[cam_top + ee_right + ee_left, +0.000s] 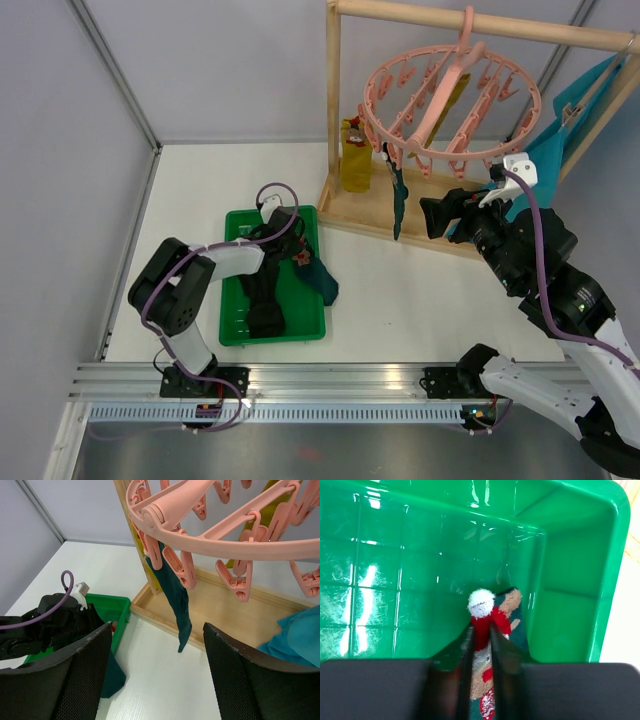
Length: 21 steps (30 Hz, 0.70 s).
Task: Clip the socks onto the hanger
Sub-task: Pick up the sock from the bin.
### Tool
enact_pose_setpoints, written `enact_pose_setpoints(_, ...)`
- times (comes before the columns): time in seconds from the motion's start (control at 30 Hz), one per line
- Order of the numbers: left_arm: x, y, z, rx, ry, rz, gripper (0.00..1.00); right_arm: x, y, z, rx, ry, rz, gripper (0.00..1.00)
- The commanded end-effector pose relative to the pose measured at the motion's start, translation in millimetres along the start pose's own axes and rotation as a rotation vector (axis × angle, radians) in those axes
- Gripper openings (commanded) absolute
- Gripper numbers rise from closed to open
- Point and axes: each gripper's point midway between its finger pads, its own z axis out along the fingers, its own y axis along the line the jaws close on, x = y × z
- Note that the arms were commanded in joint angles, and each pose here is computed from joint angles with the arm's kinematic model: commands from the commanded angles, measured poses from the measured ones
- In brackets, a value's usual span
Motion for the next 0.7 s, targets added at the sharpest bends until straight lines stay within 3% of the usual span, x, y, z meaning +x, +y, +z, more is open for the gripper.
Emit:
enact_pose_setpoints(0.0,-4,-13,3,0.038,-0.001,-0.038,0.18,-6,-3,-2,0.014,-0.023,0.012,0.79)
enact_pose_setpoints(0.1,-6,-14,3,0.045,-0.007,-0.020,0.03,-5,-3,-2,0.013,-0.021,0.013,0.79)
enact_pose_setpoints(0.33,-50,-47,-30,0.224,-0.161,0.093,0.02,-8,-6,-4,0.030,-0.023,0.009,0.79)
enact_pose_setpoints(0.53,-129,-83,-135,0.468,-0.478,0.219,0.02,-17,-6,-6,0.032,-0.041,0.015,0.79)
enact_pose_setpoints(0.67,-147,-113,-209,0.731,-0.684,0.410,0.02,-24,-5,-6,0.034,-0.047,0.017,0.79)
